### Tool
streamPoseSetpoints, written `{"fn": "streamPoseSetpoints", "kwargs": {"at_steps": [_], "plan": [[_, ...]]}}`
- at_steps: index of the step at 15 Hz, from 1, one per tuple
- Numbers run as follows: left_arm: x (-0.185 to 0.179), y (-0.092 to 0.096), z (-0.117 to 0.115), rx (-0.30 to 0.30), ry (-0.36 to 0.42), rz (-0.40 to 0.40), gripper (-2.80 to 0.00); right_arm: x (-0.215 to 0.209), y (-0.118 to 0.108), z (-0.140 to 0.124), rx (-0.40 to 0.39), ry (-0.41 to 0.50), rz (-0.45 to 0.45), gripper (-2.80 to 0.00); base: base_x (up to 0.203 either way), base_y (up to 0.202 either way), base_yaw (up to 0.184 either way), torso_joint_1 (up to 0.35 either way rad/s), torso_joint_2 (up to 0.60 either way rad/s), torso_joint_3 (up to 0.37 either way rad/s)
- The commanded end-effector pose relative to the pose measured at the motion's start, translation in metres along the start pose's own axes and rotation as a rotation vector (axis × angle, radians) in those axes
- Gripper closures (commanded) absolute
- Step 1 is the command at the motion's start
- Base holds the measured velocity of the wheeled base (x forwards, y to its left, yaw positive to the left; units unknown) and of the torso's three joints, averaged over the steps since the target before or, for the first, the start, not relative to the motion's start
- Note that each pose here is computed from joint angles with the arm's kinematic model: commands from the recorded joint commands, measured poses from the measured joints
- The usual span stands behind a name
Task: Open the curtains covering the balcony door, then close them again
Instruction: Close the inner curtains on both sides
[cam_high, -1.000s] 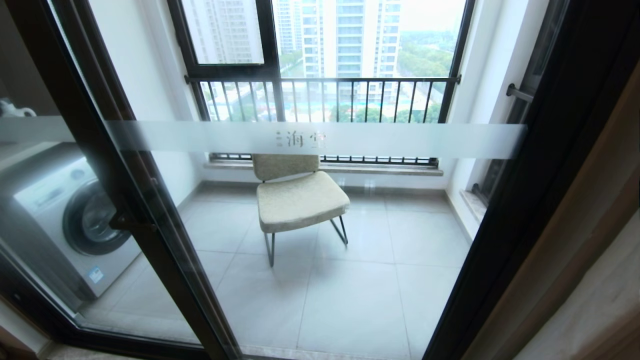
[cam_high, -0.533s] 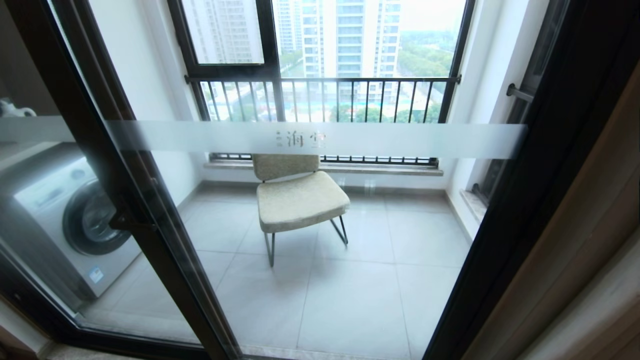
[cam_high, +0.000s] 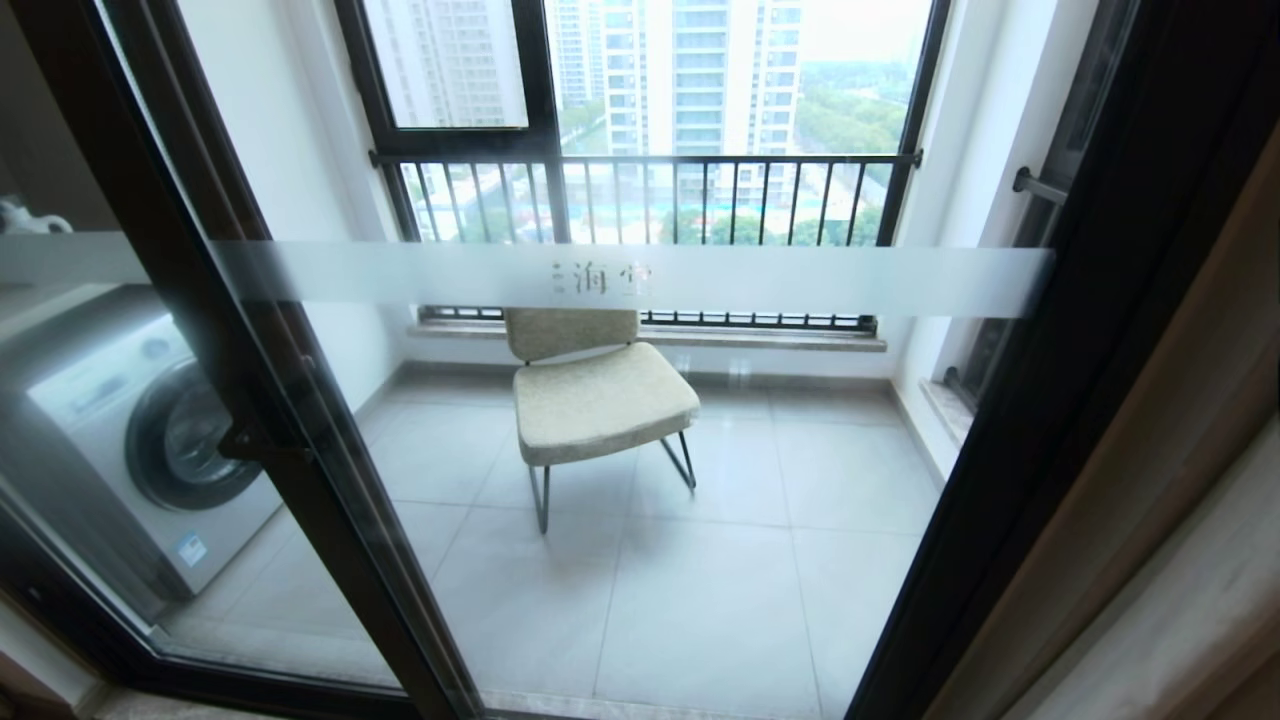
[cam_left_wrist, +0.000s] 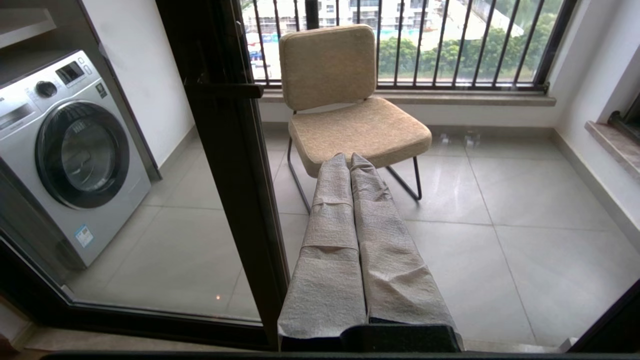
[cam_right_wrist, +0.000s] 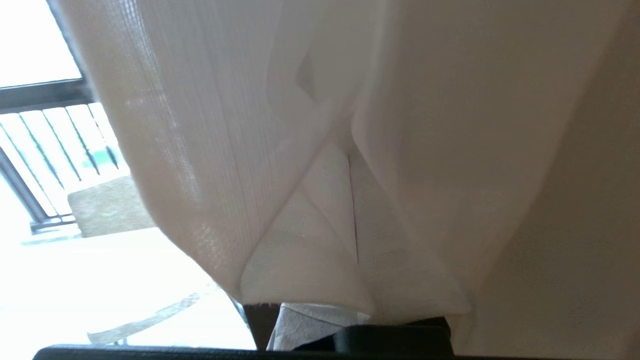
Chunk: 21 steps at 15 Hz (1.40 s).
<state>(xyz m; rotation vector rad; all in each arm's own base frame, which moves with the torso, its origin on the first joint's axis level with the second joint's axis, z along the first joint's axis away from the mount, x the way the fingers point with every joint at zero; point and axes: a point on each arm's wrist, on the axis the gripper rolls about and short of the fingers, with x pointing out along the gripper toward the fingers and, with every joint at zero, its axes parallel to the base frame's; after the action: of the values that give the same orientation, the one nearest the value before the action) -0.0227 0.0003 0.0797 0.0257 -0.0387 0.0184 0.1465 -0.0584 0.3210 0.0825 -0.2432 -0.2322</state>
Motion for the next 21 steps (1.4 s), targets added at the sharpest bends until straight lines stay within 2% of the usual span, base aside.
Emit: {"fn": "streamPoseSetpoints", "kwargs": {"at_steps": [1, 7, 10, 21], "plan": [[0.0, 0.0, 0.0, 0.0, -0.001, 0.001, 0.0, -0.002, 0.009, 0.004, 0.01, -0.018, 0.053, 0.0, 0.0, 0.0, 0.0, 0.0, 0.0, 0.0], [0.0, 0.0, 0.0, 0.0, -0.001, 0.001, 0.0, -0.02, 0.047, 0.015, 0.056, -0.054, 0.303, 0.0, 0.0, 0.0, 0.0, 0.0, 0.0, 0.0], [0.0, 0.0, 0.0, 0.0, -0.001, 0.001, 0.0, -0.025, 0.057, 0.013, 0.029, -0.046, 0.379, 0.0, 0.0, 0.0, 0.0, 0.0, 0.0, 0.0], [0.0, 0.0, 0.0, 0.0, -0.001, 0.001, 0.0, -0.025, 0.056, -0.002, 0.014, -0.003, 0.372, 0.0, 0.0, 0.0, 0.0, 0.0, 0.0, 0.0]]}}
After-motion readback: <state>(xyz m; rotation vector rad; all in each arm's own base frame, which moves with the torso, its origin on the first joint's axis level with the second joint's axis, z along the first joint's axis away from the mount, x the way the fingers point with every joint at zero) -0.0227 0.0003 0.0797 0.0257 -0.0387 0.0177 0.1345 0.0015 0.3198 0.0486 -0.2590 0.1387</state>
